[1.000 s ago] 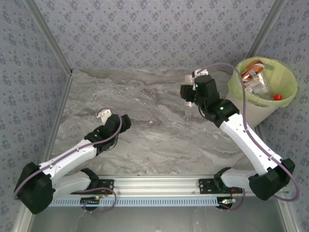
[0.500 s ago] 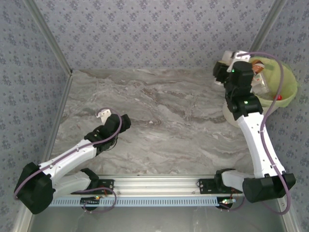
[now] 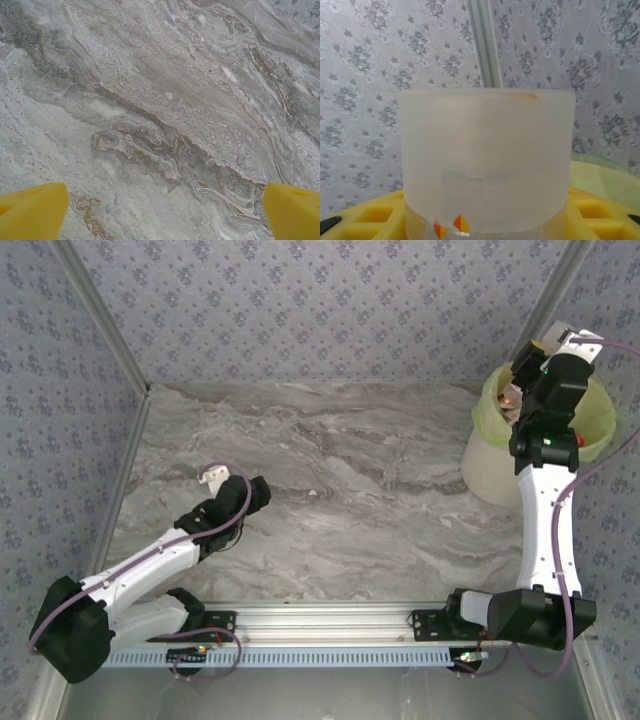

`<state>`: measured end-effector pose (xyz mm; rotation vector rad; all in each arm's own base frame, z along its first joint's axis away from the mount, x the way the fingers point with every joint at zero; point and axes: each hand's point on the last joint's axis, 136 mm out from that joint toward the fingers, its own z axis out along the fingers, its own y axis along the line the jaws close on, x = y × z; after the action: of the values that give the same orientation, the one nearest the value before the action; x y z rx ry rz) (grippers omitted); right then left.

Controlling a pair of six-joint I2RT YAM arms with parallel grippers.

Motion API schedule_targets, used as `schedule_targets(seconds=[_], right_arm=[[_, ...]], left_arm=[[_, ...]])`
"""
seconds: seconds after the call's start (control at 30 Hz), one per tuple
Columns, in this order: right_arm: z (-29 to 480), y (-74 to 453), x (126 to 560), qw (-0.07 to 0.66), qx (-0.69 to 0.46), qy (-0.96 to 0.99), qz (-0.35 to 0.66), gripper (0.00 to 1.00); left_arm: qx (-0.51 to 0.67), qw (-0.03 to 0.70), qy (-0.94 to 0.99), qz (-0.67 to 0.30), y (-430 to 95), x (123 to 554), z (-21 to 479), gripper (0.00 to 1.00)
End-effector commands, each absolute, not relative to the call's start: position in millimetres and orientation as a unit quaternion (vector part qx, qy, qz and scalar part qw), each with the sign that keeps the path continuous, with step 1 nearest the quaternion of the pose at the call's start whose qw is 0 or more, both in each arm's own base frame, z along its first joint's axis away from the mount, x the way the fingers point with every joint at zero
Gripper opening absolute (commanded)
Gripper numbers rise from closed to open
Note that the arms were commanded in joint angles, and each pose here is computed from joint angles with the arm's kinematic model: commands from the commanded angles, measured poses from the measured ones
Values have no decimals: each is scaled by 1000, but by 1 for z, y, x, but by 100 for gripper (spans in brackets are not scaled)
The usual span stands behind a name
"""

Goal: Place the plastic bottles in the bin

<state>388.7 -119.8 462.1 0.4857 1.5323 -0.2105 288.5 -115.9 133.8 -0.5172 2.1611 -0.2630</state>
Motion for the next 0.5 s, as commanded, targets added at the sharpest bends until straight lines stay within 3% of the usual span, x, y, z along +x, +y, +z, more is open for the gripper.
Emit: schedule_targets(seconds=[0.0, 0.23, 0.47], right_arm=[[461, -138, 390, 675, 201, 691, -162, 52], [427, -159, 400, 630, 198, 726, -192, 59], [396, -210, 375, 559, 338, 711, -259, 80]], left_arm=[[-215, 439, 864, -119, -118, 292, 137, 99], [-210, 435, 867, -120, -120, 292, 136, 100], [-209, 435, 867, -123, -122, 293, 136, 99]])
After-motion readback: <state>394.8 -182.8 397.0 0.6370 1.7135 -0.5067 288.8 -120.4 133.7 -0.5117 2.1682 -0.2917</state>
